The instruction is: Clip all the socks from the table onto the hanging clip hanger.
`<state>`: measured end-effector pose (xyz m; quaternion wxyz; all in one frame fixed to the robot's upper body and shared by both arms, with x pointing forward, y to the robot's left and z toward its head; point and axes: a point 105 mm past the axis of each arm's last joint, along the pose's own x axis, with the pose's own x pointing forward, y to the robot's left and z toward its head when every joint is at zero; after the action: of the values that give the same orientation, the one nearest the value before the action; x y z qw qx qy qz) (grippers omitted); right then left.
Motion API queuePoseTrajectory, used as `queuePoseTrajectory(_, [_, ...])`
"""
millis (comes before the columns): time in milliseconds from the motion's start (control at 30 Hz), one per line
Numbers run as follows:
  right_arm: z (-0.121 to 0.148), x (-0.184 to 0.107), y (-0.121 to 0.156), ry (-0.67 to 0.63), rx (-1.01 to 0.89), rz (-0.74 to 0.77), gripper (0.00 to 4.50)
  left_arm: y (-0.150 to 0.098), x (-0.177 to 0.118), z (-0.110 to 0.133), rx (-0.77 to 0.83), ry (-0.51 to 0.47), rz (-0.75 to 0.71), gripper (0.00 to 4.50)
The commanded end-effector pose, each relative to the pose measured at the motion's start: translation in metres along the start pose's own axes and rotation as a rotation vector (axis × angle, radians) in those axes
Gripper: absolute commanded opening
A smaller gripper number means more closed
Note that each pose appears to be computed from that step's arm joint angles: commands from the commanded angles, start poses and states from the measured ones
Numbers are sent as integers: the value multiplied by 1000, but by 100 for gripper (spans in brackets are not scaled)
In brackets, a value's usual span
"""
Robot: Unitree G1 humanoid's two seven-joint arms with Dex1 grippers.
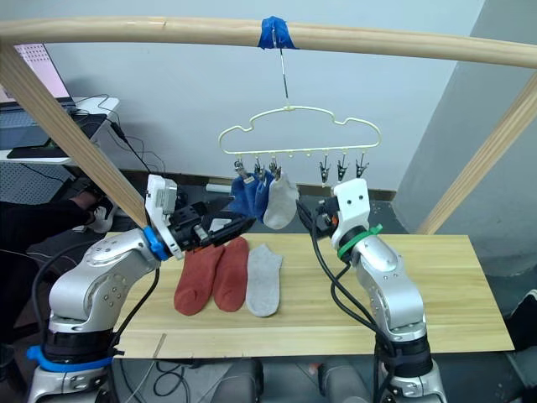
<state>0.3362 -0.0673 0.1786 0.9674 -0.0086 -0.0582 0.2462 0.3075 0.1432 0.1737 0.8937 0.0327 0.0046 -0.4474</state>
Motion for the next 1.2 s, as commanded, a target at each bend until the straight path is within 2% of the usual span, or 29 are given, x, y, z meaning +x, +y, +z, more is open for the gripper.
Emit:
queuePoseTrajectory(33, [14,8,-6,-68,-7,-48,413,-18,-1,16,150,-63,-90,450])
queuePoseTrajectory(100, [17,13,-9,-79,-9,-73,364,-19,-2,23,175,-103,-80,450])
queuePoseTrajectory(667, [15,38,-28,-59,24,-198,364,-13,1,36,181,-173,20,450])
queuePoseTrajectory(1200, [23,52,-12,-108,68,-142,364,-9,2,38,198,-196,44,450])
